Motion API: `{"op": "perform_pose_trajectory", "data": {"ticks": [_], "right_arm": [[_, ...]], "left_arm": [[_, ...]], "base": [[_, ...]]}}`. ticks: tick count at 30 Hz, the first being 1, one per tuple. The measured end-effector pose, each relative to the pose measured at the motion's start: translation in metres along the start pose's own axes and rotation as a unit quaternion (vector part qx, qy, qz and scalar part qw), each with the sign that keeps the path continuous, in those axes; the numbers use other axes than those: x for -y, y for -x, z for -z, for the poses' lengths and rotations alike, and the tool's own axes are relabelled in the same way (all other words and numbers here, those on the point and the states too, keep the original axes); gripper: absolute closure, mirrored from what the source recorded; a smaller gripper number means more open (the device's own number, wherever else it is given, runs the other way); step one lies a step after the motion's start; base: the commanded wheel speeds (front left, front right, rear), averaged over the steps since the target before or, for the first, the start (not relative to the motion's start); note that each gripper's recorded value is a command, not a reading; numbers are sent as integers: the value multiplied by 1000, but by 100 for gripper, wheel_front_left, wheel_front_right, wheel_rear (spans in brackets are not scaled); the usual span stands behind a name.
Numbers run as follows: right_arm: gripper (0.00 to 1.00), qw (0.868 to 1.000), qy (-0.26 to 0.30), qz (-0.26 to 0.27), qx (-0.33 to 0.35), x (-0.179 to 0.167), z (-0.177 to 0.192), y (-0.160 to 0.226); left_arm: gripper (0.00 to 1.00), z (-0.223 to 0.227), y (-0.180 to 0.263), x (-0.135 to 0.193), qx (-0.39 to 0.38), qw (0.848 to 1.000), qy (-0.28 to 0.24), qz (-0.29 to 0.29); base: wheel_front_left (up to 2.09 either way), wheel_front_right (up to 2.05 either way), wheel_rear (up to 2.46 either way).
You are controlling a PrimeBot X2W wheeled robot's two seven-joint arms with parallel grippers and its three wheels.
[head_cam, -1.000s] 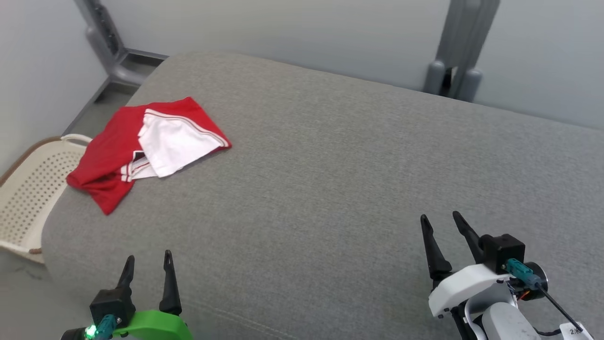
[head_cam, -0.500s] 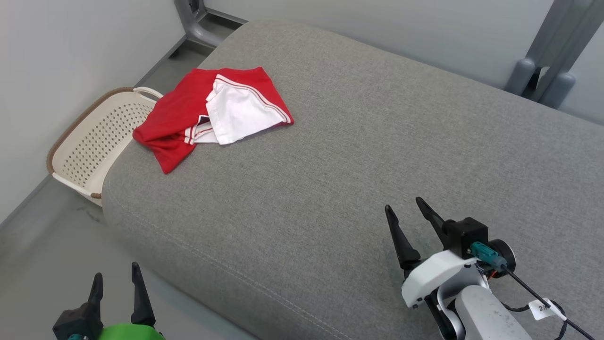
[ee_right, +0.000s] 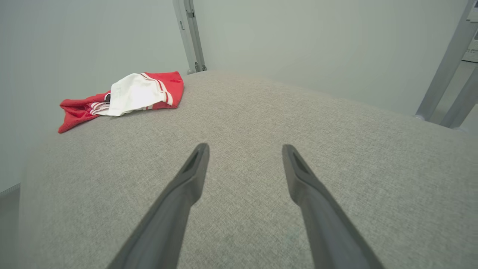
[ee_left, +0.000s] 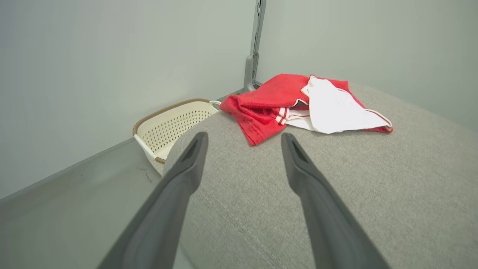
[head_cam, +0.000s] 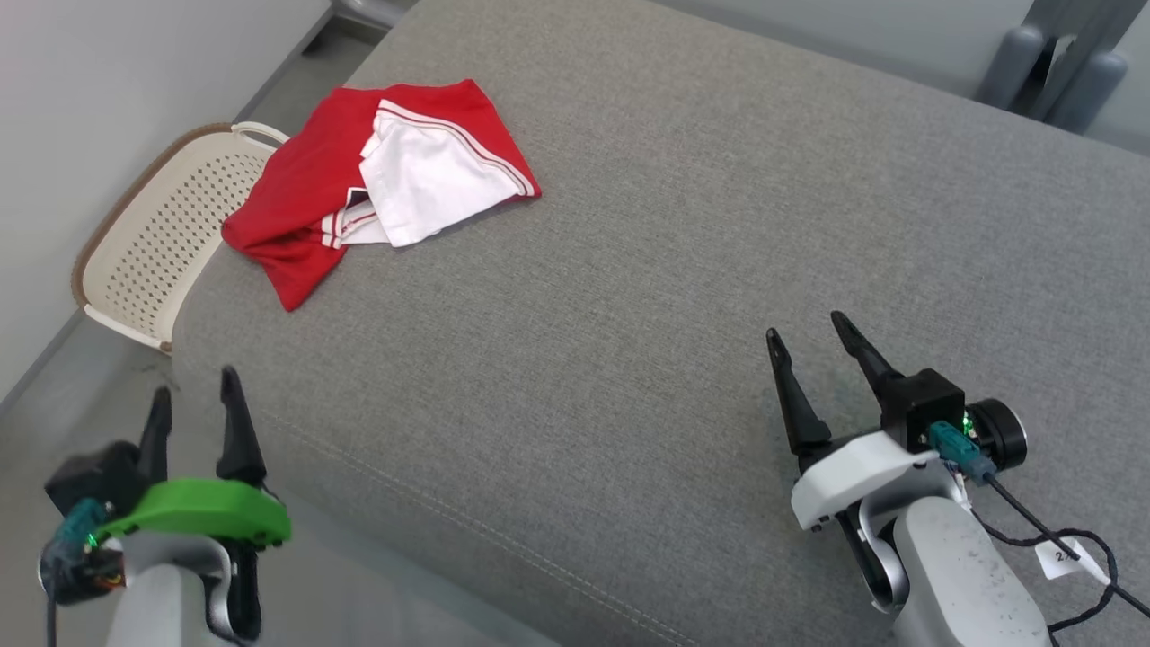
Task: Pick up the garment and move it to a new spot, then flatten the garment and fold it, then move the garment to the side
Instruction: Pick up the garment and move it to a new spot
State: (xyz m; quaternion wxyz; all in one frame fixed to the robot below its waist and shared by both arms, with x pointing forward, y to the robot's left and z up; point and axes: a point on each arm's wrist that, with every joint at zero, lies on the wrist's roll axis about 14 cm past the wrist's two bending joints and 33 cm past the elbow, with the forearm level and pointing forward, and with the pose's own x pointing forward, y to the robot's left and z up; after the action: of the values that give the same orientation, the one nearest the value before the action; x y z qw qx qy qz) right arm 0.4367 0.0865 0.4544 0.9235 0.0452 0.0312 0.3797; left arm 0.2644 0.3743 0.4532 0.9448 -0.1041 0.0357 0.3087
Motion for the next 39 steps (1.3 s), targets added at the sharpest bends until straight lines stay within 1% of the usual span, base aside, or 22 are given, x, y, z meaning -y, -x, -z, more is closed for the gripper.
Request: {"op": "perform_pose_trajectory", "data": {"ticks": [3, 7, 10, 12, 13, 14, 16, 22, 26, 29, 34, 35, 36, 39], "right_arm": [[0, 1000, -1, 12, 4, 13, 3, -4], [0, 1000, 3, 28, 12, 32, 5, -10], [0, 999, 0, 41, 15, 46, 10, -11], [0, 998, -2, 52, 29, 56, 5, -12], [0, 998, -2, 55, 37, 60, 1, -13], [0, 997, -2, 57, 42, 63, 0, -13], [0, 997, -4, 63, 42, 69, 3, -10], [0, 996, -7, 83, 39, 88, 14, -3], [0, 995, -9, 95, 31, 99, 25, 2], [0, 994, -9, 103, 26, 107, 32, 5], [0, 992, -6, 123, 16, 123, 42, 14], [0, 992, -5, 126, 15, 124, 42, 15], [0, 992, -5, 127, 14, 125, 43, 16], [0, 992, -3, 129, 14, 126, 40, 17]], "left_arm": [[0, -14, -29, 14, 12, 1000, -16, 17], [0, -25, -68, 44, 19, 998, -30, 49], [0, -23, -92, 58, 11, 997, -39, 63], [0, -15, -105, 66, -2, 997, -32, 67], [0, -15, -113, 69, -2, 998, -19, 64], [0, -13, -121, 72, -5, 998, -20, 67], [0, -5, -132, 80, -18, 997, -29, 75], [0, 39, -156, 104, -78, 992, -41, 95], [0, 68, -165, 100, -116, 990, -30, 73], [0, 88, -171, 98, -144, 987, -31, 60], [0, 110, -177, 107, -171, 982, -41, 62], [76, 111, -178, 110, -172, 982, -45, 67], [100, 111, -179, 113, -172, 981, -48, 72], [100, 101, -182, 129, -155, 981, -57, 100]], "base": [[0, 0, 0], [0, 0, 0], [0, 0, 0], [0, 0, 0], [0, 0, 0], [0, 0, 0], [0, 0, 0], [0, 0, 0], [0, 0, 0], [0, 0, 0], [0, 0, 0], [0, 0, 0], [0, 0, 0], [0, 0, 0]]}}
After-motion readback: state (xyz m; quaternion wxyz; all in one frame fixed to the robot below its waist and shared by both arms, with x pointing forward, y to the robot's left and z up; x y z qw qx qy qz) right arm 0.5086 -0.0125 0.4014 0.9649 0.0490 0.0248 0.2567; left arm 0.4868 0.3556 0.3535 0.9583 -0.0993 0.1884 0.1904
